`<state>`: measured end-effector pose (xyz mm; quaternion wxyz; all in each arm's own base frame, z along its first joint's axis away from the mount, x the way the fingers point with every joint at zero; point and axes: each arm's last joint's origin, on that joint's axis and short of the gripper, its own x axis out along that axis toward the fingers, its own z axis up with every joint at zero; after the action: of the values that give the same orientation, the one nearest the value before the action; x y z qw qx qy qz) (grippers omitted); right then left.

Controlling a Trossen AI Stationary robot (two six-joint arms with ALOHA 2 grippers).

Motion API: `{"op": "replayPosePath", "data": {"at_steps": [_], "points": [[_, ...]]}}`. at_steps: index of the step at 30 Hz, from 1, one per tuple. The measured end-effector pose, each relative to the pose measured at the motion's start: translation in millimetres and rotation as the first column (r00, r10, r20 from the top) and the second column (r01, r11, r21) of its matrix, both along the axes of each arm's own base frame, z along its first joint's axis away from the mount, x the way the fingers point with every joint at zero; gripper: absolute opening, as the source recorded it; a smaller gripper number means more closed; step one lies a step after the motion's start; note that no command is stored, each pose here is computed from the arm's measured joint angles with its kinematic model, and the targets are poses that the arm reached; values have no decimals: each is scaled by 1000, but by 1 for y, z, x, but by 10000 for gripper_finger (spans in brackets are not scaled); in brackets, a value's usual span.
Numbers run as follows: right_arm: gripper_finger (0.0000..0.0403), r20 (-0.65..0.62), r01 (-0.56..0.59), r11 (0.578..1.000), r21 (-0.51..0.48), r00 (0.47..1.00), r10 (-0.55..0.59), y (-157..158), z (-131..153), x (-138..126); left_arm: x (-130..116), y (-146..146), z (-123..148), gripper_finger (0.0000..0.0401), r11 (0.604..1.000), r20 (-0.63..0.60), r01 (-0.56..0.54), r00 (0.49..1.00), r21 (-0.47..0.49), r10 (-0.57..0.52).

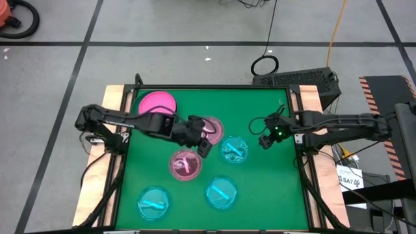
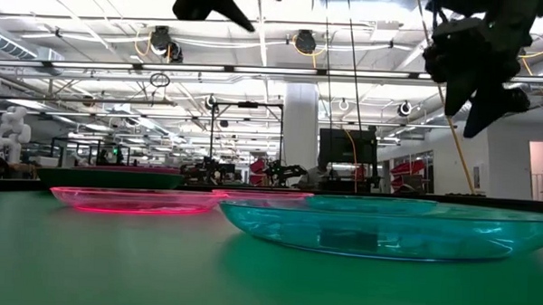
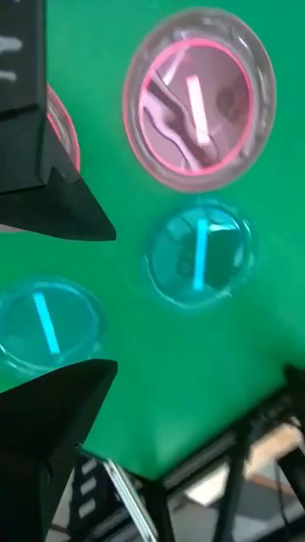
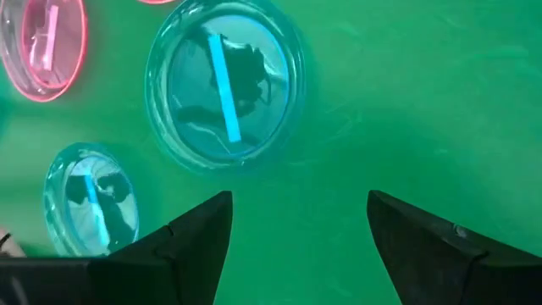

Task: Stack plastic plates
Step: Stack the top blue plate on top of the pink plate

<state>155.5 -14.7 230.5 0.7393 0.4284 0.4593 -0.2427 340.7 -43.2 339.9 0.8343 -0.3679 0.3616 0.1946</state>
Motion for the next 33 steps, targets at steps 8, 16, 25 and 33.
{"op": "replayPosePath", "data": {"at_steps": [8,16,25,33], "points": [[267,38,-1,998,68,999,-1,-4,-31,14,-1,-13,1,246,997,32,-66,997,27,65],[267,21,-57,994,90,998,55,-9,-41,23,-4,-25,1,246,994,29,-102,994,-37,103],[267,-18,-37,994,102,999,40,-9,-48,27,-6,-28,0,246,996,13,-84,996,-25,84],[255,-18,-24,994,107,999,26,-10,-51,31,-4,-50,-11,246,999,-15,-19,1000,26,19]]}}
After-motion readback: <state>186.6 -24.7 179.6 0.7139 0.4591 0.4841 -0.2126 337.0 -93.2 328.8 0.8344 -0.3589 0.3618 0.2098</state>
